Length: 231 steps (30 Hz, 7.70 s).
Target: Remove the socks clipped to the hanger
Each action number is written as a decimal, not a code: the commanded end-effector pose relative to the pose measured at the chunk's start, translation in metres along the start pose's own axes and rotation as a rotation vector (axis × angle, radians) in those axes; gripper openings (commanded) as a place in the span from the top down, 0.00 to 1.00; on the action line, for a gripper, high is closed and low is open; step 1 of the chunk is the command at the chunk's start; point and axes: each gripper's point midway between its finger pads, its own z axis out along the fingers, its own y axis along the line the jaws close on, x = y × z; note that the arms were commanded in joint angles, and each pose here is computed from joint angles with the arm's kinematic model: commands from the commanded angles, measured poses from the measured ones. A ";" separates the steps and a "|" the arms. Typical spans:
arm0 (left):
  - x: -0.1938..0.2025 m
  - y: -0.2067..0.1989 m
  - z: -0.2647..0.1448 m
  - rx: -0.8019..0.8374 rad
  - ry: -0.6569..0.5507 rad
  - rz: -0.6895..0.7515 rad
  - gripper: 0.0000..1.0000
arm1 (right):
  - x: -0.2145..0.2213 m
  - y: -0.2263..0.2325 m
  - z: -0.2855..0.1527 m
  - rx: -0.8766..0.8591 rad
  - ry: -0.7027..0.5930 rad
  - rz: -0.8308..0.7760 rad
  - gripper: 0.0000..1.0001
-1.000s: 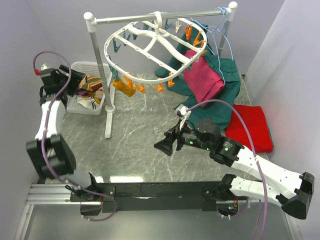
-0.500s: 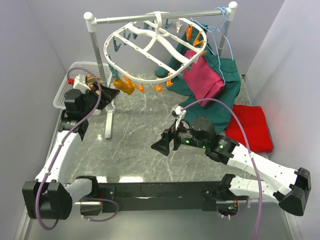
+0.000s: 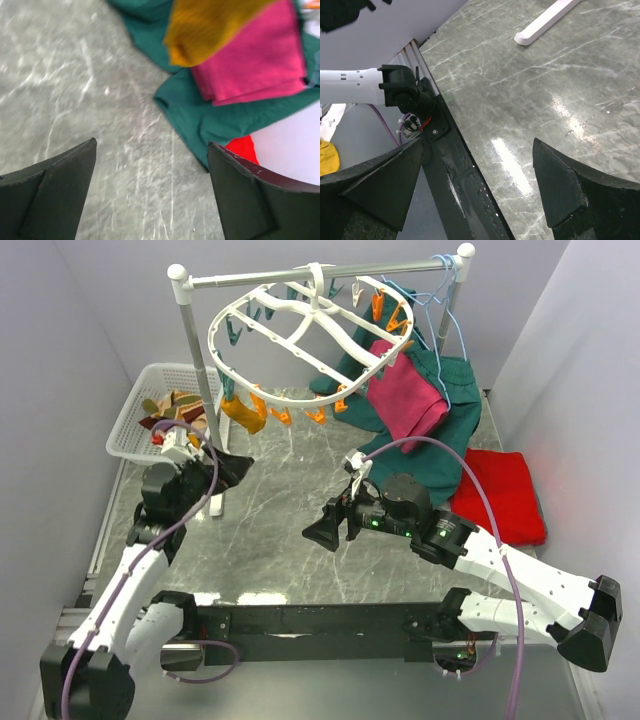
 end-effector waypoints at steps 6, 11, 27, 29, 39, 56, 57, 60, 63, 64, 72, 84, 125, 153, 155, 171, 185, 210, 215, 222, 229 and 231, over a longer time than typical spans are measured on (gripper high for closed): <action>-0.078 -0.069 -0.036 0.247 -0.407 0.178 0.08 | -0.018 0.008 0.002 -0.026 -0.051 0.005 0.04; -0.087 -0.088 -0.029 0.333 -0.416 0.171 0.19 | -0.018 0.009 0.000 -0.027 -0.050 0.013 0.00; -0.106 -0.115 -0.003 0.420 -0.389 0.171 0.35 | -0.018 0.010 -0.006 -0.030 -0.068 0.013 0.00; -0.106 -0.118 0.000 0.433 -0.381 0.169 0.38 | -0.018 0.011 -0.006 -0.035 -0.068 0.013 0.00; -0.104 -0.123 0.009 0.443 -0.351 0.153 0.99 | -0.017 0.009 -0.004 -0.028 -0.066 0.020 0.00; -0.053 -0.191 -0.033 0.662 -0.114 0.031 0.99 | -0.075 0.022 -0.006 -0.010 -0.160 -0.067 0.00; -0.052 -0.197 -0.039 0.679 -0.110 0.020 0.99 | -0.081 0.025 -0.006 -0.010 -0.171 -0.075 0.00; -0.048 -0.208 -0.050 0.704 -0.092 0.013 0.99 | -0.102 0.024 -0.008 0.020 -0.208 -0.108 0.00; -0.045 -0.218 -0.060 0.722 -0.080 0.014 0.99 | -0.120 0.020 -0.009 0.076 -0.239 -0.137 0.00; -0.045 -0.219 -0.062 0.724 -0.078 0.013 0.99 | -0.128 0.022 -0.010 0.077 -0.255 -0.148 0.00; -0.040 -0.226 -0.069 0.737 -0.040 0.006 0.99 | -0.149 0.006 -0.001 0.149 -0.279 -0.191 0.01; -0.038 -0.233 -0.068 0.759 -0.016 -0.008 0.99 | -0.146 0.018 0.016 0.001 -0.271 -0.198 0.41; -0.087 -0.228 -0.013 0.533 -0.168 0.098 0.89 | -0.110 0.011 0.014 -0.020 -0.221 -0.159 1.00; 0.075 -0.192 -0.093 0.911 0.394 0.203 0.07 | -0.009 0.054 -0.034 -0.379 -0.004 -0.206 1.00; 0.088 -0.194 -0.096 0.939 0.455 0.210 0.07 | -0.012 0.053 -0.034 -0.361 -0.015 -0.207 1.00; 0.105 -0.200 -0.085 0.909 0.533 0.242 0.99 | -0.008 0.025 -0.026 -0.214 -0.011 -0.189 0.92; -0.061 0.022 -0.013 -0.291 -0.140 -0.082 0.99 | 0.004 -0.009 -0.027 -0.033 -0.030 -0.135 0.00; -0.253 0.260 0.161 -0.768 -0.196 -0.110 0.26 | 0.031 -0.018 -0.066 0.039 -0.135 0.094 0.00; -0.253 0.249 0.140 -0.770 -0.256 -0.133 0.01 | 0.039 -0.023 -0.067 0.057 -0.136 0.115 0.00; -0.234 0.171 0.069 -0.675 -0.374 -0.227 0.04 | 0.044 -0.025 -0.047 0.034 -0.097 0.142 0.00; -0.080 0.106 0.053 -0.393 -0.198 -0.320 0.04 | 0.041 -0.028 -0.027 0.020 -0.130 0.263 0.00; -0.054 0.064 0.053 -0.273 -0.145 -0.288 0.03 | 0.041 -0.033 -0.024 0.034 -0.156 0.297 0.00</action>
